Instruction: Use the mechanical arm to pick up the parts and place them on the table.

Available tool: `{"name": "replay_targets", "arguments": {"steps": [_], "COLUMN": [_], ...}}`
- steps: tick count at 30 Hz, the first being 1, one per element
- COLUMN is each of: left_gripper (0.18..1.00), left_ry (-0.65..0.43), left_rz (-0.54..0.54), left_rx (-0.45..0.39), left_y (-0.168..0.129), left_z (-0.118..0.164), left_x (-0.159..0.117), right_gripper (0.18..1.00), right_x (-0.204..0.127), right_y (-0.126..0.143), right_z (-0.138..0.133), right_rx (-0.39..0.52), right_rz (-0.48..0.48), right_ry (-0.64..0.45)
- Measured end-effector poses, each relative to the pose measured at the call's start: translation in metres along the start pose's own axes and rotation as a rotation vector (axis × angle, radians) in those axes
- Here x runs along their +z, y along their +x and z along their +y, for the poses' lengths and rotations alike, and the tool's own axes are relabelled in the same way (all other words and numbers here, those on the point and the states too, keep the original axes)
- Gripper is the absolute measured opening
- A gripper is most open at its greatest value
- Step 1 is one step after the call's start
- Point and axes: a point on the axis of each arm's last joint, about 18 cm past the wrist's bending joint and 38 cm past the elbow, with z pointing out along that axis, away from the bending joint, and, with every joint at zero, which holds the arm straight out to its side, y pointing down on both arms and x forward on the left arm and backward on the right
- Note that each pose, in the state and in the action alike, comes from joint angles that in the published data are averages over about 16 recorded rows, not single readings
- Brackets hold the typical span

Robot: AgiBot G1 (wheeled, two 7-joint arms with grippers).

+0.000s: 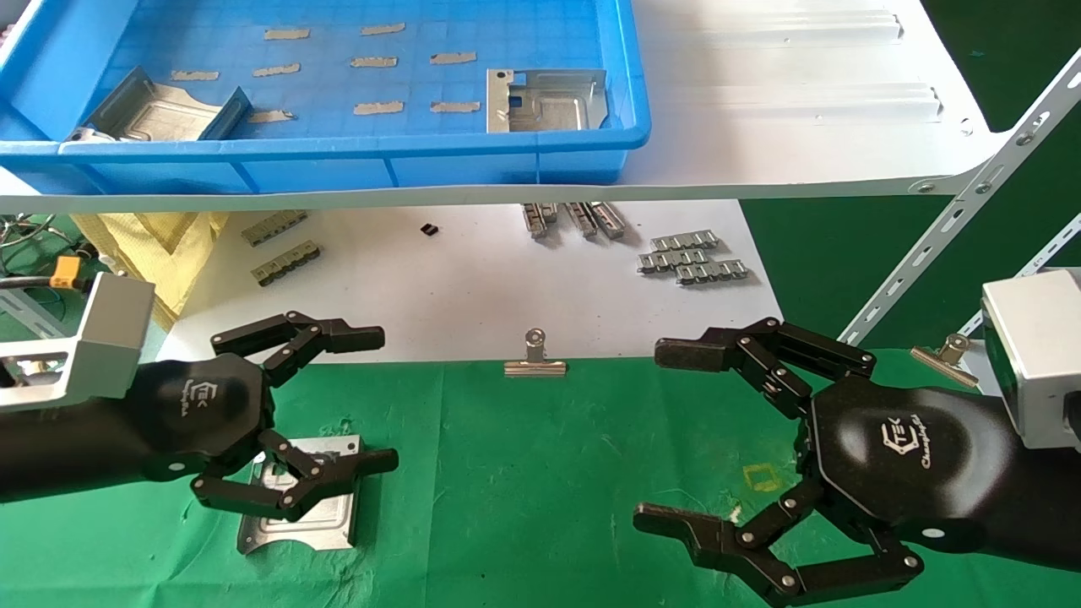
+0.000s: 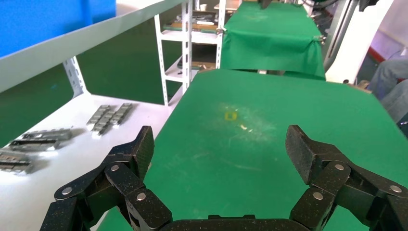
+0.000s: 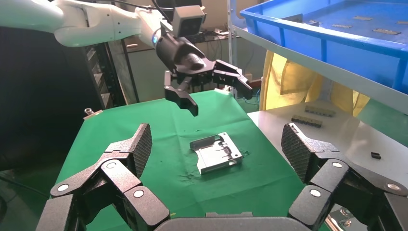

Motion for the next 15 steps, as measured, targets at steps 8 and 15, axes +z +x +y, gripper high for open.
{"name": "replay_targets", "arguments": {"steps": [8,15], "left_gripper": [1.001,1.001], "left_ry": [0.033,0.054], "left_rz": [0.024,0.043], "left_rx": [-0.010,-0.014], "left_y": [0.015,0.029], "left_z": [-0.012,-0.024], "left_x": [0.002,0.002], "right_gripper": [1.001,1.001], "right_x": [0.000,0.000], "right_y": [0.000,0.000], "right_z": [0.000,0.000], "right_rx": [0.000,0.000], "right_rz": [0.000,0.000], "right_ry": [0.000,0.000]}}
